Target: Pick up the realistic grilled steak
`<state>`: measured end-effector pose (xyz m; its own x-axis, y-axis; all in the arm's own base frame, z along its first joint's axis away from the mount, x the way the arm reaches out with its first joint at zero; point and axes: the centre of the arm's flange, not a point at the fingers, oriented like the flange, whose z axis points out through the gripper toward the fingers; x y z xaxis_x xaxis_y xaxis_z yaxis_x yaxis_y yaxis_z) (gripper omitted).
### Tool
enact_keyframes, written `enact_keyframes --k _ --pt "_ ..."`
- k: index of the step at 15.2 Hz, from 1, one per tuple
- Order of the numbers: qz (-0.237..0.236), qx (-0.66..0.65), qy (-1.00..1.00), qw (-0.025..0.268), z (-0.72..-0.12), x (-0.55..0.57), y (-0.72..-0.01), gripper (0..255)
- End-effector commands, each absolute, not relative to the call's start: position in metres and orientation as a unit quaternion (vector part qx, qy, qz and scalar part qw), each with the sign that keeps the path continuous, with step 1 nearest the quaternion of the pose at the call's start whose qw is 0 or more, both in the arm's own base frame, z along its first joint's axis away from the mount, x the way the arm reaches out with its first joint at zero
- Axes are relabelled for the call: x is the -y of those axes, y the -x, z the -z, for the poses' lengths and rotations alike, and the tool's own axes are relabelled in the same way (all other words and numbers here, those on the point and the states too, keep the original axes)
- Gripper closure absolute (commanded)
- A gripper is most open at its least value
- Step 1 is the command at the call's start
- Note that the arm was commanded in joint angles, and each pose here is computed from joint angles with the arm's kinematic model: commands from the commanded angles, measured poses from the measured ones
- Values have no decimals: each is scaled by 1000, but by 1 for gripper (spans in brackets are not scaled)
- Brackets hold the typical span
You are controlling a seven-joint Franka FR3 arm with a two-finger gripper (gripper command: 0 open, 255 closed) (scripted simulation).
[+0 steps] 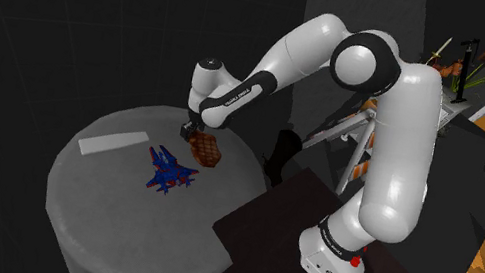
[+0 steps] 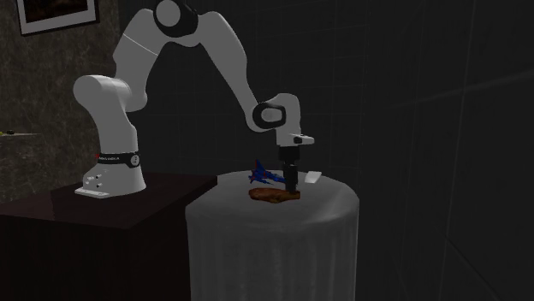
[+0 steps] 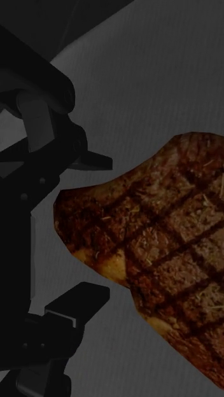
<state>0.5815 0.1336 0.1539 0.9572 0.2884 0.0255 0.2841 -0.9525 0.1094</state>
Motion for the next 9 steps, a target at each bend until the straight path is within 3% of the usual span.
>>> enact_keyframes --k 1,9 --pt "-21 -145 -988 52 -153 -134 -581 255" --pt "-21 -145 -988 52 -158 -133 -582 255"
